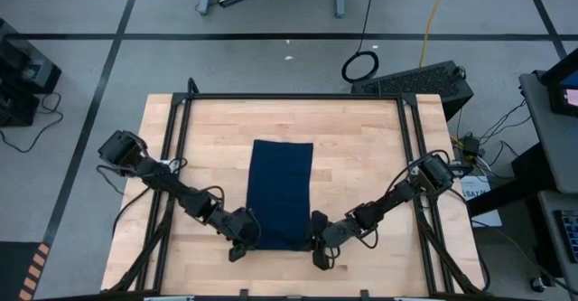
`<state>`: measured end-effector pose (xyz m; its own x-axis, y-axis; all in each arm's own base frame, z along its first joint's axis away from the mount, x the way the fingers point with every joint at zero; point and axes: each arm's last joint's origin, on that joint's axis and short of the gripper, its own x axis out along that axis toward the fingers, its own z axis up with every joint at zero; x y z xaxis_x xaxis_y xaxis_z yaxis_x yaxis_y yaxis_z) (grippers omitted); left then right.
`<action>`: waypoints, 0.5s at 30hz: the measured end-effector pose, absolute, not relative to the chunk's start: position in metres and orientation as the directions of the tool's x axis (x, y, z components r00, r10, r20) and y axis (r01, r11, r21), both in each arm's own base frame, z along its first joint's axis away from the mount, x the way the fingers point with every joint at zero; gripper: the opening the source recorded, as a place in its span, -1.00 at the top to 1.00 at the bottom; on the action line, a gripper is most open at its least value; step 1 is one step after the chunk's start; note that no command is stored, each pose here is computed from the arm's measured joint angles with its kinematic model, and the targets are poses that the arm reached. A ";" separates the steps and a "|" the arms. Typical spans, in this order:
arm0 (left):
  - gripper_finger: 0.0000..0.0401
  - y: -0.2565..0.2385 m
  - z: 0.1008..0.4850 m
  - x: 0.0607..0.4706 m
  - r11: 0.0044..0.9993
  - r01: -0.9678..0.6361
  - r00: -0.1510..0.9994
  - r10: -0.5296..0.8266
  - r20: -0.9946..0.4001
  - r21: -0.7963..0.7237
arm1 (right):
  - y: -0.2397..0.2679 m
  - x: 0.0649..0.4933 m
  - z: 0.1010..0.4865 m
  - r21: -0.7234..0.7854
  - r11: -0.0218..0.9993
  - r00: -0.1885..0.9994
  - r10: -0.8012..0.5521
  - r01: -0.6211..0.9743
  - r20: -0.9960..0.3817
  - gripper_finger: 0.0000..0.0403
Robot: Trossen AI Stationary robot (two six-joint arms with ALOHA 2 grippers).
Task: Roll towel
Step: Roll the dark blue towel
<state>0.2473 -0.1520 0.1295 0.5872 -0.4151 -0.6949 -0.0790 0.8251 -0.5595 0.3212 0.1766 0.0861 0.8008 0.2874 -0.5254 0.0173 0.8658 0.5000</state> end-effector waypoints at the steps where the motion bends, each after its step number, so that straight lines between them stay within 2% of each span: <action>1: 0.16 -0.152 0.132 0.246 0.830 -0.060 0.590 -0.418 -0.691 -0.554 | 0.175 0.322 0.086 0.512 0.858 0.802 0.286 0.028 -0.524 0.99; 6: 0.00 -0.146 0.148 0.238 0.877 -0.031 0.605 -0.366 -0.707 -0.480 | 0.172 0.324 0.087 0.551 0.832 0.806 0.280 0.068 -0.521 0.99; 10: -0.02 -0.151 0.166 0.232 0.909 -0.011 0.718 -0.283 -0.635 -0.418 | 0.170 0.325 0.087 0.580 0.809 0.807 0.277 0.097 -0.522 1.00; 15: -0.02 -0.174 0.170 0.223 0.956 0.039 0.817 -0.199 -0.542 -0.292 | 0.167 0.326 0.085 0.602 0.788 0.803 0.271 0.132 -0.531 1.00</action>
